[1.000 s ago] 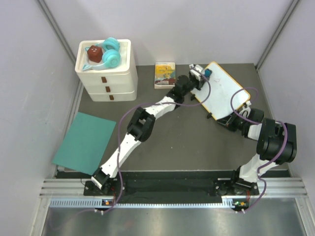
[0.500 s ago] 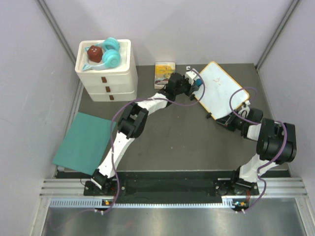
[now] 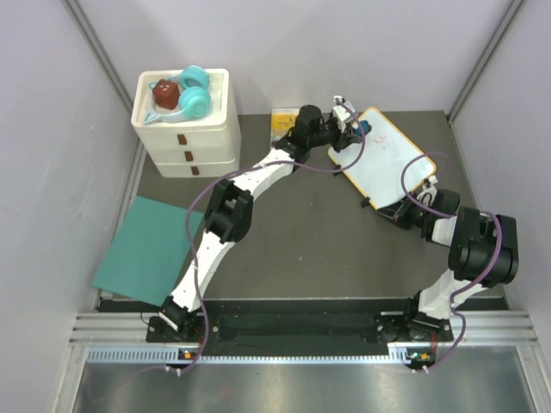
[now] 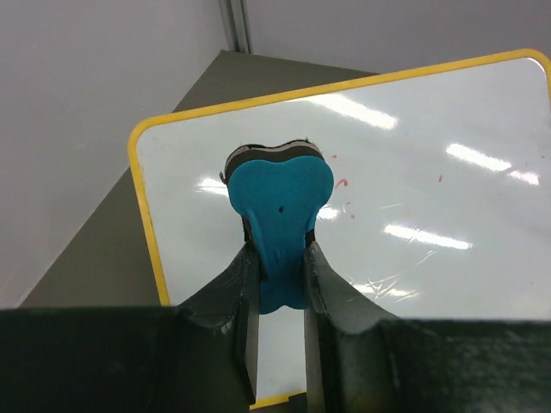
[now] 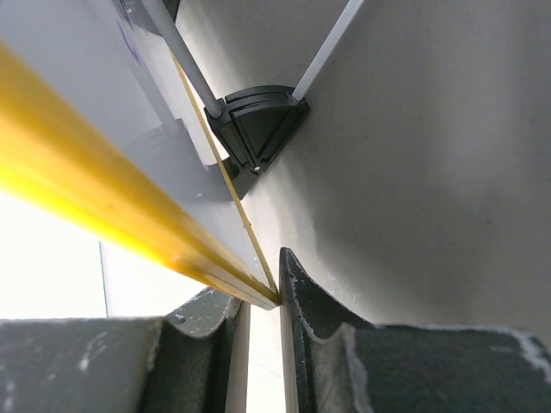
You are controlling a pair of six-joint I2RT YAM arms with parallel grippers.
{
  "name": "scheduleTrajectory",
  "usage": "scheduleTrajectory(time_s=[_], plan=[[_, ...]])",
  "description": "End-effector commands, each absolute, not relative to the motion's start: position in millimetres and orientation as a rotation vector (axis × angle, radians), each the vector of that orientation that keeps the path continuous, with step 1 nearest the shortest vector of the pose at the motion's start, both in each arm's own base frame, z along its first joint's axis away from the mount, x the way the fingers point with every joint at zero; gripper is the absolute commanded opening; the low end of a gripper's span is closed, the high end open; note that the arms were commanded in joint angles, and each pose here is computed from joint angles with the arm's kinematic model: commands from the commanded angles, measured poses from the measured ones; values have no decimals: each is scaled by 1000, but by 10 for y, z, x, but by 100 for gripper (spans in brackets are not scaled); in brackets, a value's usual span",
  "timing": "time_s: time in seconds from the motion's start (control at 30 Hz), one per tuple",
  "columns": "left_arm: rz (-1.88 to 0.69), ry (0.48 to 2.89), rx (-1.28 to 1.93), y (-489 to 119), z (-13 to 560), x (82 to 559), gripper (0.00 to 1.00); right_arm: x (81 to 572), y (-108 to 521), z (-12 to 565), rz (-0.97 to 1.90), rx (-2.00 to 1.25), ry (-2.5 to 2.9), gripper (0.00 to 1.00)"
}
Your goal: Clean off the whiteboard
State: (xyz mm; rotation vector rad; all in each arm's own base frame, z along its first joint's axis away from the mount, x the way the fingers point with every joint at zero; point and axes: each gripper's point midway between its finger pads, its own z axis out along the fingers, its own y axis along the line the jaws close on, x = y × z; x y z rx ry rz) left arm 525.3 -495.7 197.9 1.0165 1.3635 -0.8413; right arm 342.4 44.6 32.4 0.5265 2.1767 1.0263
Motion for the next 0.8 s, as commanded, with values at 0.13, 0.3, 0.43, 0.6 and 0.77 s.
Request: scheduleTrajectory(time_s=[0.13,0.3,0.43,0.6,0.77], plan=[[-885,1398,1094,-4887,1923,5051,0,3184,642,168,1086,530,2278,0],[-910,1371,1074,-4937,1927,5061,8,3185,643,170,1086,527,2277,0],[-968,1358,895,-5030,1893,5227,0,3184,645,172,1088,526,2276,0],[-1054,1218,686,-5158,1945,5391,0,3185,645,170,1089,528,2276,0],[-1012,1119,590,-5306,2102,5397,0,3192,647,174,1094,528,2272,0]])
